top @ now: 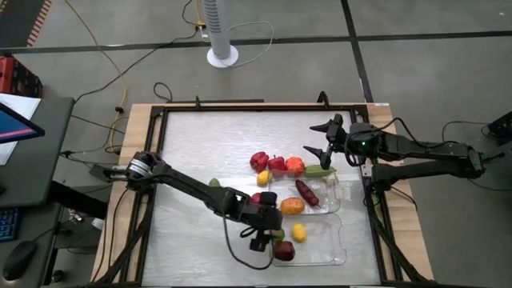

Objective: Sort produce into baskets
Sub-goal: Put the bottom lemon into the bottom transparent bin

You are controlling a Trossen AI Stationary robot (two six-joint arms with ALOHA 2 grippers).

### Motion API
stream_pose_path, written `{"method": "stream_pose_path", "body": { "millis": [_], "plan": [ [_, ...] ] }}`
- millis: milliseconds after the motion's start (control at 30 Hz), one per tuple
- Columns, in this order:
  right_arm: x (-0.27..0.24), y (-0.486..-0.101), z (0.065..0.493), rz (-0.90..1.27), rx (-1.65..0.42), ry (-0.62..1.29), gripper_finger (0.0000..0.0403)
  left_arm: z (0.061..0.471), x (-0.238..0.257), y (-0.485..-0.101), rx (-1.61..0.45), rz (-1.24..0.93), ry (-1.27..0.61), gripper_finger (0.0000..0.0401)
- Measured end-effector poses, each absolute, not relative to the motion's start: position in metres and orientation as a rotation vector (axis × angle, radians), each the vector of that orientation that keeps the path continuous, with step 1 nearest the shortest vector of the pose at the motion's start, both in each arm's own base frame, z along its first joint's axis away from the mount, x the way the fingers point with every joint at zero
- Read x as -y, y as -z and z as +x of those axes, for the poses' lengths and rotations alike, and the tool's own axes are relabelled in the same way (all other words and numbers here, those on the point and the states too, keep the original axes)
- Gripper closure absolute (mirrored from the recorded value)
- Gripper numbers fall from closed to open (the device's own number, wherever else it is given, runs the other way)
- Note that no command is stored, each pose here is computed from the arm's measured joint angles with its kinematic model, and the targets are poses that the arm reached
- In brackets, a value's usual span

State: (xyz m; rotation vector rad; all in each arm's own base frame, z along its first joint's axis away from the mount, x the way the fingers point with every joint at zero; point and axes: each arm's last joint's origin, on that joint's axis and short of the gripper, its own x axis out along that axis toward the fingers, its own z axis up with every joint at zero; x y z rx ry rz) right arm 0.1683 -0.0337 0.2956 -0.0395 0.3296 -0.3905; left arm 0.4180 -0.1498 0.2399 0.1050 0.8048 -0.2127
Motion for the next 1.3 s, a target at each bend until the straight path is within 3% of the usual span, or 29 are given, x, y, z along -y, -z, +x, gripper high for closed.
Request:
{"method": "stream_pose_path", "body": {
  "millis": [433, 700, 1033, 1300],
  "plan": [
    [0.034, -0.296, 0.168, -0.030, -0.326, 0.392, 0.0033, 0.374, 0.188, -0.223, -0.950, 0.295, 0.080, 0.0117],
    [0.034, -0.296, 0.168, -0.028, -0.322, 0.392, 0.0033, 0.354, 0.157, -0.189, -1.102, 0.354, -0.050, 0.0117],
    [0.034, -0.296, 0.168, -0.036, -0.323, 0.391, 0.0033, 0.347, 0.117, -0.150, -1.221, 0.291, -0.061, 0.0119],
    [0.034, -0.296, 0.168, -0.036, -0.322, 0.391, 0.0033, 0.351, 0.119, -0.151, -1.164, 0.280, -0.051, 0.0181]
  ]
}}
